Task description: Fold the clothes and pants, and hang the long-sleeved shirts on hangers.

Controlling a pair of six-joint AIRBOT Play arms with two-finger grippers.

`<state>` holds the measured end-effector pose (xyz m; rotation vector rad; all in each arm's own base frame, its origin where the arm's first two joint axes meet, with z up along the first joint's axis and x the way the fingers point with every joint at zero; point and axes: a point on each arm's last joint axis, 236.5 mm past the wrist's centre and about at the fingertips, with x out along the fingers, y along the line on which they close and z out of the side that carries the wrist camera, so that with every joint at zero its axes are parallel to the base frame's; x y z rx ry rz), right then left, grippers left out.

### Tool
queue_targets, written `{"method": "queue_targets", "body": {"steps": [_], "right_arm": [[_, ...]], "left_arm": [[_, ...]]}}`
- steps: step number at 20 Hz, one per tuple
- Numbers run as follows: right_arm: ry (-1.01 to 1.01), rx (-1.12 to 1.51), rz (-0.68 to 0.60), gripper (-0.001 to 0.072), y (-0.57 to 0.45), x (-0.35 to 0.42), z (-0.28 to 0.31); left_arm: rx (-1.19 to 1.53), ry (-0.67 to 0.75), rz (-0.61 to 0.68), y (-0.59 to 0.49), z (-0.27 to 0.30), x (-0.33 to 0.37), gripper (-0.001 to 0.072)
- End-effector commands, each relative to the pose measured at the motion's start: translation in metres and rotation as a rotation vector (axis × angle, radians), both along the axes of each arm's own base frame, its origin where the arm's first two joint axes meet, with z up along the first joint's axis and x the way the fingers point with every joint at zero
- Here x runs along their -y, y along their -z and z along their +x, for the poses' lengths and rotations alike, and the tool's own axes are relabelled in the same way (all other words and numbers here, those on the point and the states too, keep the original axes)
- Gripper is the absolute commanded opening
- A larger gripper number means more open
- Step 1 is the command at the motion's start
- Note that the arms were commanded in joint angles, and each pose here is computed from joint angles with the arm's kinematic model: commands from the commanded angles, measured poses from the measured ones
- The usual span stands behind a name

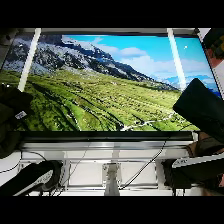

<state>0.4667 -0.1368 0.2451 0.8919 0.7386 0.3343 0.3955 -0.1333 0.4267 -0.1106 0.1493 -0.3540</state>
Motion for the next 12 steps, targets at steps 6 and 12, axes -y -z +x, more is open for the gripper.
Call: {"method": "queue_targets", "body": {"steps": [6,12], "right_arm": [[-0.384,0.042,0.038,0.0021,-0.006,-0.212,0.027],[-0.558,0.043,0.043,0.0021,-0.007,-0.299,0.007]], "left_arm": [[0.177,-0.154,0.025,-0.070,-0.109,-0.075,0.0031],[0.240,-0.155,0.008,-0.089,-0.141,-0.081,0.0031]]}}
